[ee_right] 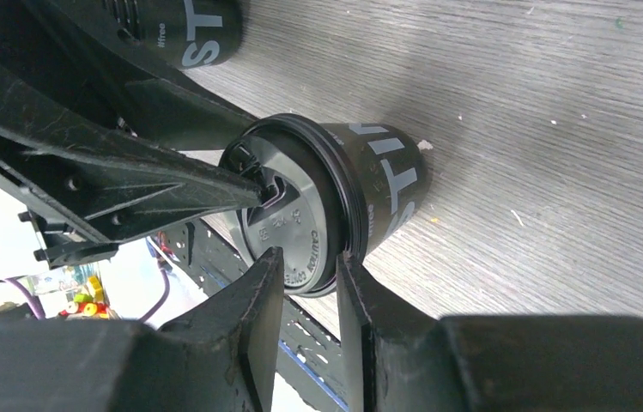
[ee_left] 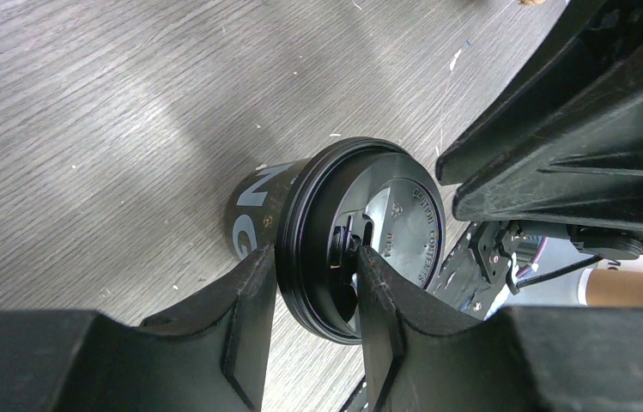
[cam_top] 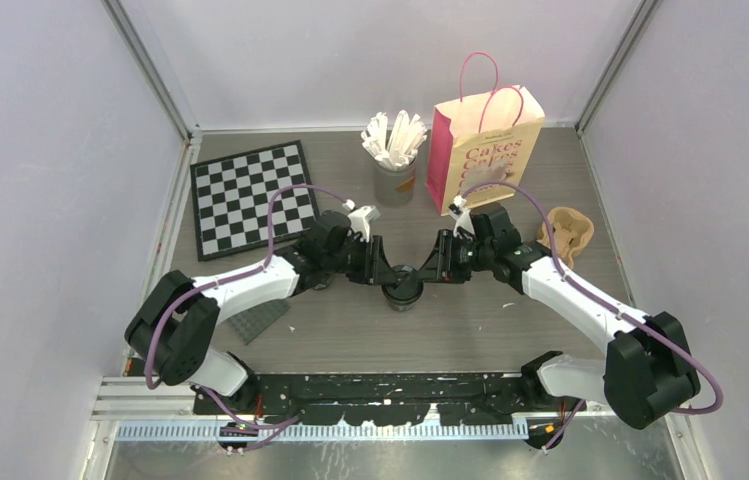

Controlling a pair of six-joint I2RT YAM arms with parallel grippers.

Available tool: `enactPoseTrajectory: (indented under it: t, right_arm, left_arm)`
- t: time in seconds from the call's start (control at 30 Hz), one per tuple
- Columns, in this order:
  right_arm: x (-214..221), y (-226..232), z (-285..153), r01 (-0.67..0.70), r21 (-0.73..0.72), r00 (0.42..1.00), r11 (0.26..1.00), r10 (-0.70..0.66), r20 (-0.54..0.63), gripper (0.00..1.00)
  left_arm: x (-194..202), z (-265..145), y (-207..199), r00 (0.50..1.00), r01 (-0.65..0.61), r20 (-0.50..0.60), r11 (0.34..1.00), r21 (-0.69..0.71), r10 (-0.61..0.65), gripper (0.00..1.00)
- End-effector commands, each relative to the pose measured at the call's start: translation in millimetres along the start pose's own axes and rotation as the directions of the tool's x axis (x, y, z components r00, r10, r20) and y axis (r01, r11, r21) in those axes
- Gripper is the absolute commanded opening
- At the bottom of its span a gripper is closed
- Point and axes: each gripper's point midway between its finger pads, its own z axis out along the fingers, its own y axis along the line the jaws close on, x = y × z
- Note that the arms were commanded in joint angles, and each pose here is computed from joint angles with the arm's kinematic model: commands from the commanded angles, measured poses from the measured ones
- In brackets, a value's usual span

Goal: Pack the takeout coffee

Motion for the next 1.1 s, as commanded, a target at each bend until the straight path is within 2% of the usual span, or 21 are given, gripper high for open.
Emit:
enactPoseTrajectory:
  t: [0.0,0.17,0.37,0.57,0.73,0.93,1.07]
  right_arm:
    - [1.3,-1.1,6.5,0.035,-0.019,0.999,0.999,-0.035,-0.009,0.33]
    - [6.9,-10.2,11.1,0.032,0.001,0.999,0.999,-0.032,-0.025,0.32]
    - [26.6,-42.5,18.8,-0.011,0.111,0.997,0.994,0.02,-0.075,0.28]
    - [43.0,-61.5,30.4,-0.055,0.132,0.994,0.99,0.067,-0.091,0.2]
    - [62.4,-85.5,33.1,-0.097,0.184,0.991,0.978,0.112,-0.075,0.19]
    - [62.3,-93.7,30.0,-0.137,0.211,0.99,0.968,0.142,-0.01,0.19]
    - [53.2,-85.9,26.8,-0.113,0.186,0.994,0.976,0.112,0.019,0.19]
  left_arm:
    - [28.6,4.7,19.8,0.997,0.003,-0.082,0.997,-0.076,-0.009,0.38]
    - [26.6,6.8,17.7,0.998,0.003,-0.065,0.998,-0.065,-0.007,0.38]
    - [26.2,3.8,15.0,0.999,0.005,-0.039,0.999,-0.053,-0.007,0.38]
    - [31.5,5.1,19.9,0.999,0.006,-0.046,0.998,-0.062,-0.009,0.38]
    - [37.2,4.4,23.5,0.998,0.017,-0.051,0.997,-0.072,-0.021,0.37]
    - [39.7,1.2,30.6,0.998,0.051,-0.032,0.992,-0.118,-0.056,0.35]
    - [34.3,-3.5,10.7,0.999,0.048,0.0,0.996,-0.072,-0.048,0.35]
